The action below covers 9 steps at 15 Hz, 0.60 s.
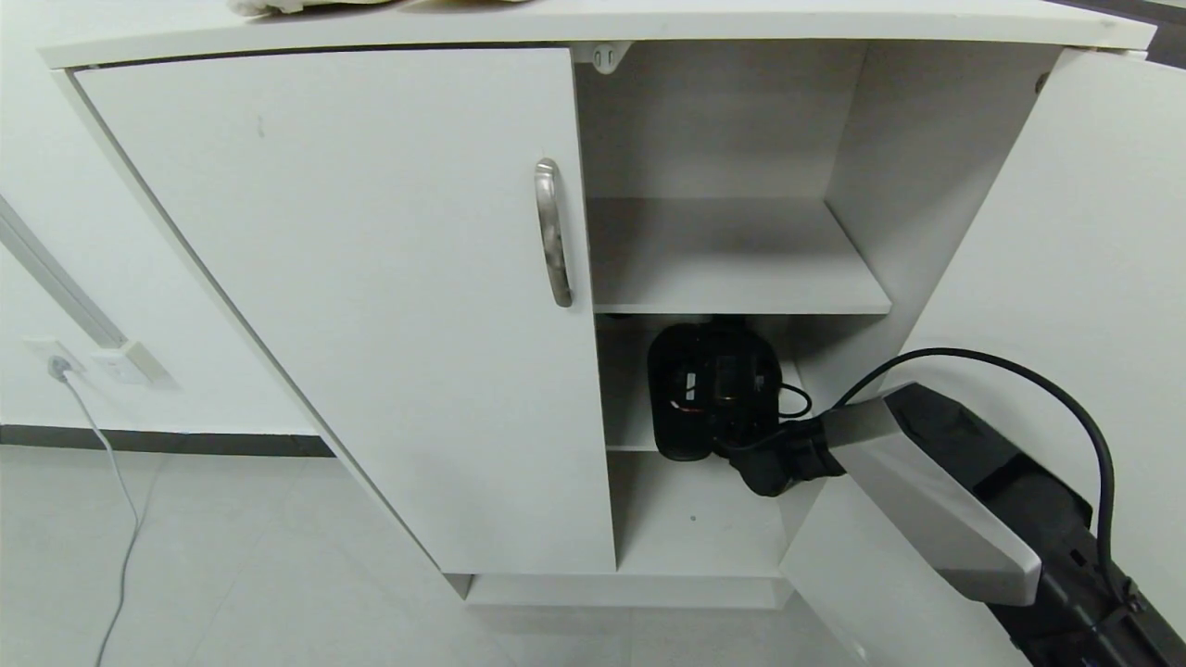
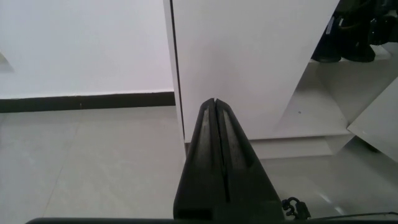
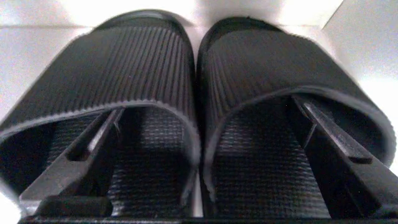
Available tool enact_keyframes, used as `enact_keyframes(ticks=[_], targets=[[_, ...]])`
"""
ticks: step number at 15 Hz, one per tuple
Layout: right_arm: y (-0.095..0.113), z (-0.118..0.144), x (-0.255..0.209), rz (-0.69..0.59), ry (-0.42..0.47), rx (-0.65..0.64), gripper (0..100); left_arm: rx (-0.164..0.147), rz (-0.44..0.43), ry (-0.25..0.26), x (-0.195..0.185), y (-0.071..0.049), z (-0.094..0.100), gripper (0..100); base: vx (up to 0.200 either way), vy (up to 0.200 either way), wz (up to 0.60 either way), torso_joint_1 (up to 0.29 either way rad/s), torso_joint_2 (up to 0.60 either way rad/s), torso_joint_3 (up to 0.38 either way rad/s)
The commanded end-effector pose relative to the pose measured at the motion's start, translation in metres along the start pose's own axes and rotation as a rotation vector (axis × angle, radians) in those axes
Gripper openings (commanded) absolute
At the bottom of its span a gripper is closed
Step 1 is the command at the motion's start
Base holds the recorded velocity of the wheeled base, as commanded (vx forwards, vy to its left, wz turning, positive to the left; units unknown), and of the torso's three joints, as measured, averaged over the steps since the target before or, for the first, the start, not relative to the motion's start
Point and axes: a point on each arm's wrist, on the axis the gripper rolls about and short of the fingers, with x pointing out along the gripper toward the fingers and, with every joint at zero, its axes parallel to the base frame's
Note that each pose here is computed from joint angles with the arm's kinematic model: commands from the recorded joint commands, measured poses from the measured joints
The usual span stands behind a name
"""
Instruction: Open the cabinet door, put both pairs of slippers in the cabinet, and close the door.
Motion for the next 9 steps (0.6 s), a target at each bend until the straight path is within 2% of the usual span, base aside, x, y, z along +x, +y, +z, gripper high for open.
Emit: enact_keyframes(ticks=[1,5,9], targets=[[-0.006,0.009,-0.01,0.001,-0.002,0.001,100,0.0,0.0,0.0,0.0,0.0,0.0,0,0.0,0.0,0.0,0.0,0.0,0.0],[-0.008,0.011,-0.036,0.027,0.001,-0.003,100,-0.001,0.0,0.002,0.0,0.0,0.0,0,0.0,0.0,0.0,0.0,0.0,0.0],[-0.021,0.015,-0.07,0.051,-0.007,0.0,100,0.0,0.0,0.0,0.0,0.0,0.0,0,0.0,0.0,0.0,0.0,0.0,0.0]])
